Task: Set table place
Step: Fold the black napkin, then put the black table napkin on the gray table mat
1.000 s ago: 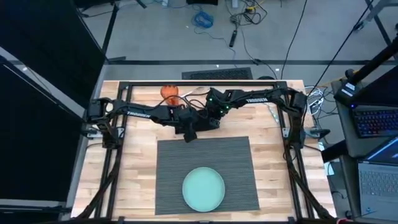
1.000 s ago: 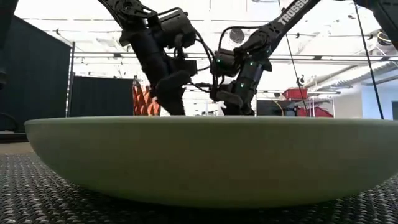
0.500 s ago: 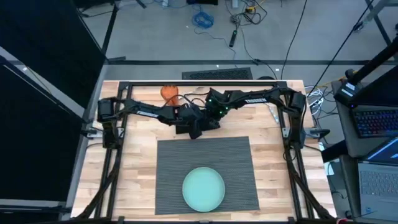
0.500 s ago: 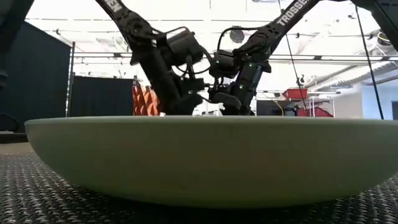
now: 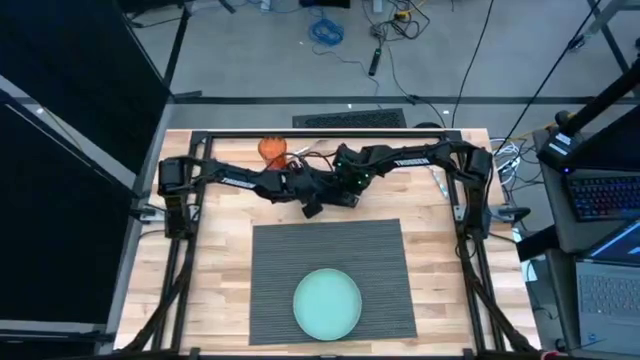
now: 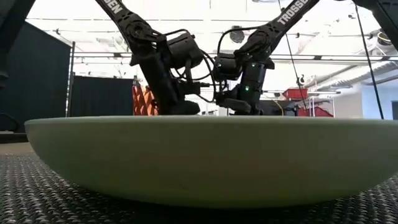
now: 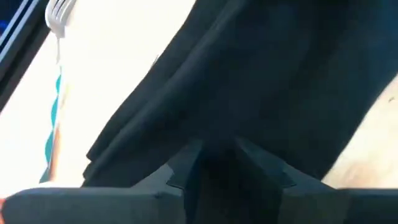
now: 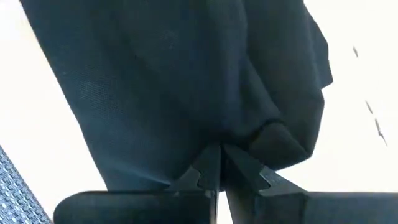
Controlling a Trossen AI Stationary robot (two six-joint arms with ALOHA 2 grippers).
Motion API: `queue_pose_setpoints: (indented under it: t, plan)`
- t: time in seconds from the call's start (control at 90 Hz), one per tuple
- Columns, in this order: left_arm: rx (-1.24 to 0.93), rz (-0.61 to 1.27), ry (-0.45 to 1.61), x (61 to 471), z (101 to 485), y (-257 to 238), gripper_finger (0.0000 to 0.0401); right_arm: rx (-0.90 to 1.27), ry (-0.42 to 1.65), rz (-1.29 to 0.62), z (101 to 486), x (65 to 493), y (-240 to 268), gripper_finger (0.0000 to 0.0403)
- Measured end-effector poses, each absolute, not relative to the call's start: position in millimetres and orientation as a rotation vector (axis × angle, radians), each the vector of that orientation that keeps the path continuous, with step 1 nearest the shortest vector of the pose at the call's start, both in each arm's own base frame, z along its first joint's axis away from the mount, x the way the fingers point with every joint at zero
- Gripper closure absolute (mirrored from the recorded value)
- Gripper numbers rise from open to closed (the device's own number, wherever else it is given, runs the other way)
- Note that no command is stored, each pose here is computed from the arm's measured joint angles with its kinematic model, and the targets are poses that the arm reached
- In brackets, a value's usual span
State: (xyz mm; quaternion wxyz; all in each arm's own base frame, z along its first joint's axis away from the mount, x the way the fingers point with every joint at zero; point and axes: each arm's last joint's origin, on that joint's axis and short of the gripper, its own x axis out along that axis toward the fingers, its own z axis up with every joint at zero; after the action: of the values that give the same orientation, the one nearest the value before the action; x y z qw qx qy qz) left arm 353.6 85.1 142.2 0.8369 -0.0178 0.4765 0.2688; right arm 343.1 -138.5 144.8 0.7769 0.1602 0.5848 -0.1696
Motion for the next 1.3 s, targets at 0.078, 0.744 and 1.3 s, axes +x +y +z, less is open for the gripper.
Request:
queue_pose_setpoints:
  t: [0.078,0.744,1.3]
  plan:
    - [-0.046,0.544,1.004,354,144,82,0.0323,0.343,1.263,-0.368,146,343,-138,0.0403]
    - [0.120,0.332,0.924,345,200,61,0.0324,0.223,1.165,-0.284,219,320,-119,0.0279]
    - [0.380,0.276,1.063,339,188,46,0.0324,-0.067,1.152,0.032,206,349,-57,0.0187]
